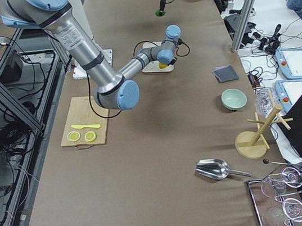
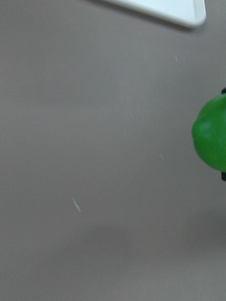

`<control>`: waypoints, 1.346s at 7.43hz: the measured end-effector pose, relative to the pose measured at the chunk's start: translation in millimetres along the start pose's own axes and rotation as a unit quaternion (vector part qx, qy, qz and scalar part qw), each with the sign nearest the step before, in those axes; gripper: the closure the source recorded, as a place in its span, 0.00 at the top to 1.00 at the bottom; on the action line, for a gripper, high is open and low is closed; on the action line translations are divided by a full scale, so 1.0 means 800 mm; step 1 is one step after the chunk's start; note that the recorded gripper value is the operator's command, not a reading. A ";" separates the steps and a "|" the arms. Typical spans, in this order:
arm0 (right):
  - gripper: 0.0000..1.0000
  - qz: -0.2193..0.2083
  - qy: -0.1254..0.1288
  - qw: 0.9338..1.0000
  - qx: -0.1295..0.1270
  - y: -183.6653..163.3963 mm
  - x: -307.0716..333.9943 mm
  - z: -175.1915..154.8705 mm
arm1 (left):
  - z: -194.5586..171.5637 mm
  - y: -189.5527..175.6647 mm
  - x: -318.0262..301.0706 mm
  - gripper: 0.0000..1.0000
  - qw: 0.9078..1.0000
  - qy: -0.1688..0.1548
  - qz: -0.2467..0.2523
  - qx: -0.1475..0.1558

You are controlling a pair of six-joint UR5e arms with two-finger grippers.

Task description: Place all lemons on tray

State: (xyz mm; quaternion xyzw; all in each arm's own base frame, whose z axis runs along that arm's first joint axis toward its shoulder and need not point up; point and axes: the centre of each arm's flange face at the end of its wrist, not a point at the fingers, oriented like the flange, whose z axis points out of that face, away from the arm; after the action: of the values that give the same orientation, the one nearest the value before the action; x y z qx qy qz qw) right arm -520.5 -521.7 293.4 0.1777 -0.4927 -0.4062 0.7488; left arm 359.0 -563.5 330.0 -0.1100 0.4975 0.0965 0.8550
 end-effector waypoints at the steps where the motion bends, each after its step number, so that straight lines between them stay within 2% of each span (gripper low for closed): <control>1: 1.00 -0.001 0.000 1.000 0.001 -0.001 0.001 -0.002 | 0.016 -0.008 0.035 0.00 1.000 -0.003 0.000 -0.003; 3: 1.00 0.014 0.008 1.000 0.014 -0.003 0.034 -0.042 | 0.061 -0.017 0.090 0.00 1.000 0.004 -0.006 -0.003; 5: 0.99 0.046 0.002 0.999 0.023 0.010 0.087 -0.103 | 0.109 -0.024 0.154 0.00 1.000 0.000 -0.016 0.015; 7: 0.99 0.098 0.016 0.995 0.014 0.073 0.151 -0.131 | 0.140 -0.020 0.203 0.00 1.000 -0.007 -0.013 0.020; 8: 0.99 0.120 0.026 0.992 0.006 0.110 0.179 -0.135 | 0.146 -0.018 0.211 0.79 1.000 -0.008 -0.011 0.019; 9: 0.99 0.123 0.031 0.992 0.004 0.150 0.197 -0.136 | 0.149 -0.017 0.214 0.98 1.000 -0.009 -0.011 0.019; 10: 0.99 0.113 0.033 0.993 0.010 0.206 0.206 -0.143 | 0.152 -0.016 0.216 0.98 1.000 -0.009 -0.010 0.019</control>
State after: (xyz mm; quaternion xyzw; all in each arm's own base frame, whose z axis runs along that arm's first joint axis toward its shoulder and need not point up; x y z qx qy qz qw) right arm -317.9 -566.2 449.4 0.1419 -0.4884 -0.3080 0.8040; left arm 547.1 -531.5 239.1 -0.0981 0.4902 0.0798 0.8624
